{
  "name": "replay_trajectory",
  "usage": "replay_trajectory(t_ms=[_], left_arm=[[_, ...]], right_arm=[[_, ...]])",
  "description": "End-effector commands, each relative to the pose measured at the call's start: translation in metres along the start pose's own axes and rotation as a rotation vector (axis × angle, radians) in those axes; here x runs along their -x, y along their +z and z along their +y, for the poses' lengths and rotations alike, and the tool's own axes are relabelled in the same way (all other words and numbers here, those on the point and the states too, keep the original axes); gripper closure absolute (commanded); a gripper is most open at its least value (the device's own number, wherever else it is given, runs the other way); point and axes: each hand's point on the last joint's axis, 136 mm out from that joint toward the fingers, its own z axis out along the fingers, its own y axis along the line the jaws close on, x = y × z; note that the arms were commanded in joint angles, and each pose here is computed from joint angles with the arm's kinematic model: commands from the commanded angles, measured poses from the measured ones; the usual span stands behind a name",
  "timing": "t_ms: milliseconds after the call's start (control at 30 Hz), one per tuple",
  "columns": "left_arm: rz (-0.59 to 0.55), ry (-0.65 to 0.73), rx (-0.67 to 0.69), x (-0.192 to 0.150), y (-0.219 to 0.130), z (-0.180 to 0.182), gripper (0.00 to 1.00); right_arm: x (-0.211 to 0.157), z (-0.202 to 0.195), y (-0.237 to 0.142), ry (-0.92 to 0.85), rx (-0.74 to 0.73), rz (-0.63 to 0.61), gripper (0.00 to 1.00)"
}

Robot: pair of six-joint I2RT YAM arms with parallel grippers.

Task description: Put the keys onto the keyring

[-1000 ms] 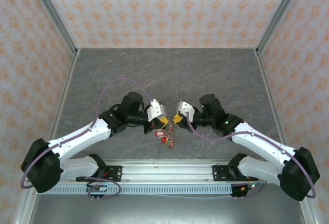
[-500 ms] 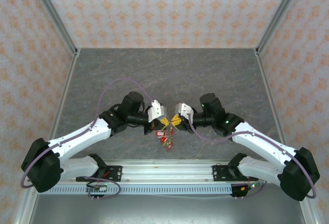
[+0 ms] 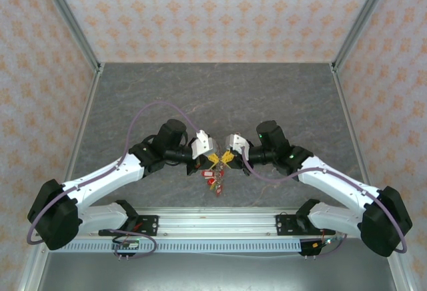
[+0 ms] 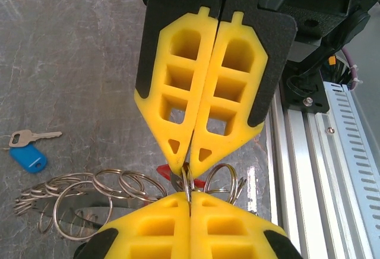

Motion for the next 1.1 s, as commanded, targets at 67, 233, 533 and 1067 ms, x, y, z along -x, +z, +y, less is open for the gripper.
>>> replay_trajectory(t_ms=[67,233,533,1067], left_arm=[[-0.048,0.054,0.010,0.022,-0.003,0.001,0.97],[0.026,0.066,0.029,0.011,0.000,0.003,0.91],[0.092,0.071,0.020,0.002,0.006,0.003,0.91],[-0.026,0.099,0.062,0.021,0.001,0.004,1.00]], right_arm=[[0.032,-0.004,-0.005,-0.057,-0.005,-0.080,1.00],[0.034,-0.005,-0.008,-0.055,-0.012,-0.063,1.00],[0.040,-0.003,-0.013,-0.066,-0.004,-0.048,1.00],[0.006,-0.016,-0.009,-0.030,-0.109,0.028,0.90]])
